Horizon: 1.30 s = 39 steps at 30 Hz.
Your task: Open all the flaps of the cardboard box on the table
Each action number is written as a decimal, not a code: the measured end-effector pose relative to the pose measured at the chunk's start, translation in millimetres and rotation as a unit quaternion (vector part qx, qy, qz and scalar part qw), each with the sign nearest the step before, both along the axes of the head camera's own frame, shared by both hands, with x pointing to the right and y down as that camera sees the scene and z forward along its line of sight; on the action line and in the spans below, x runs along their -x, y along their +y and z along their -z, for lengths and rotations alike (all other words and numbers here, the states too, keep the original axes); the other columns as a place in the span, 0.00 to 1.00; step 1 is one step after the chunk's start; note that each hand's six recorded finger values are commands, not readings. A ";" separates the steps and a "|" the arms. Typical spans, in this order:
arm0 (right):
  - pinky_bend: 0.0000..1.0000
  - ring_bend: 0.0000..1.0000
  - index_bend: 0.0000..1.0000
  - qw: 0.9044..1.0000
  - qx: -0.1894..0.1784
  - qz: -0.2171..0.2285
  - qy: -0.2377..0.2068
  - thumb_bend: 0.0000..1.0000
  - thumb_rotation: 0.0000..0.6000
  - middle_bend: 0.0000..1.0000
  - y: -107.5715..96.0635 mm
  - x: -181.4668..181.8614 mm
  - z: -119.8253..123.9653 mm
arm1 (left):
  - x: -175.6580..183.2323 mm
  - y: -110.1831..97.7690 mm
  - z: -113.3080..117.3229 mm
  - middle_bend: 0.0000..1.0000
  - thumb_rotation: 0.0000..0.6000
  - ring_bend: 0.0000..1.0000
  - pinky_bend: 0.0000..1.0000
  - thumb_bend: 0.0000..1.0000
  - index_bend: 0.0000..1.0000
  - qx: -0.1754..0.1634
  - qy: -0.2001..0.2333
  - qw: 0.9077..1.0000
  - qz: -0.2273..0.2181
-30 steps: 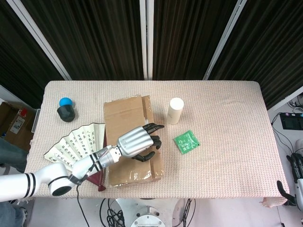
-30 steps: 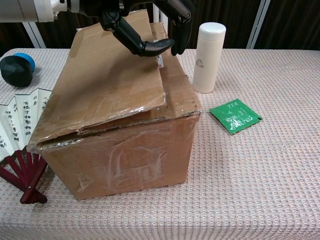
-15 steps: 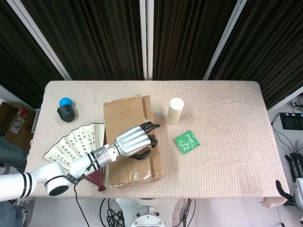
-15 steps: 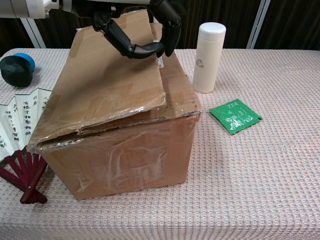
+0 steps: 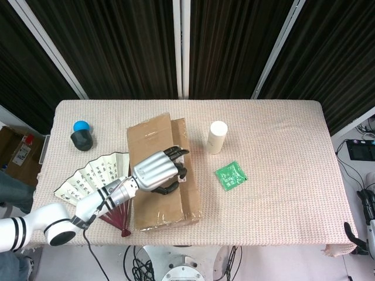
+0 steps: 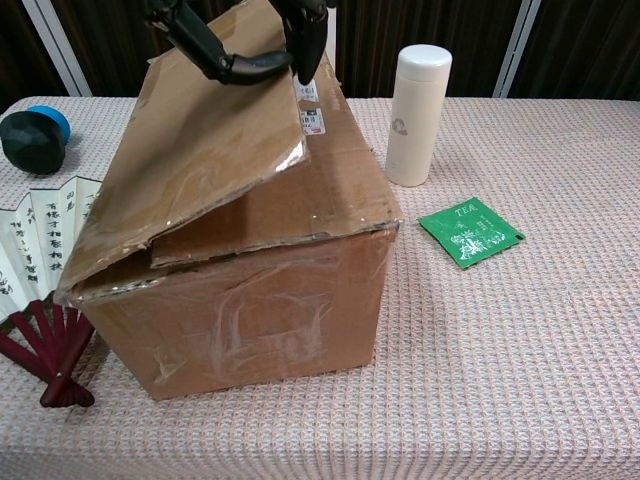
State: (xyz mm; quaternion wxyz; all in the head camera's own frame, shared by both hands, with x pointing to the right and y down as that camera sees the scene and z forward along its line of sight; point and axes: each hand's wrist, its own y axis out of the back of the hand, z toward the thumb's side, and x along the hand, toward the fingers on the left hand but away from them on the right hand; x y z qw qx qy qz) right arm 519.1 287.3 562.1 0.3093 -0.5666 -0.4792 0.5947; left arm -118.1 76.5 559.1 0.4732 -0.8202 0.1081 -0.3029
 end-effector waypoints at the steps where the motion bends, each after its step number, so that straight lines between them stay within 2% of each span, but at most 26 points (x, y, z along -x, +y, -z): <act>1: 0.00 0.00 0.00 1.000 0.000 0.001 0.000 0.28 1.00 0.00 -0.1 0.5 -0.5 | 2.6 -2.3 2.0 0.49 0.69 0.09 0.14 0.52 0.44 0.000 0.000 1.000 0.005; 10: 0.00 0.00 0.00 1.000 0.001 0.001 0.002 0.28 1.00 0.00 -4.3 0.9 -2.5 | 31.5 -10.0 19.6 0.48 0.65 0.09 0.14 0.52 0.44 0.004 -0.006 0.999 0.045; 18: 0.00 0.00 0.00 1.000 0.010 -0.001 0.005 0.28 1.00 0.00 -6.0 1.3 -10.0 | 65.2 -10.4 39.5 0.48 0.57 0.09 0.14 0.52 0.44 0.006 0.048 0.993 0.109; 26: 0.00 0.00 0.00 1.000 0.012 0.001 0.010 0.28 1.00 0.00 -5.6 4.5 -10.8 | 126.3 -1.7 46.8 0.48 0.54 0.09 0.14 0.52 0.44 0.028 0.114 0.972 0.204; 33: 0.00 0.00 0.00 1.000 0.013 0.009 0.012 0.28 1.00 0.00 -5.9 12.7 -11.5 | 186.6 8.6 41.3 0.48 0.47 0.09 0.14 0.52 0.43 0.035 0.130 0.953 0.272; 39: 0.00 0.00 0.00 1.000 0.017 0.016 0.012 0.27 1.00 0.00 -7.6 18.7 -14.5 | 224.0 12.2 53.0 0.45 0.43 0.09 0.14 0.52 0.43 0.026 0.149 0.938 0.312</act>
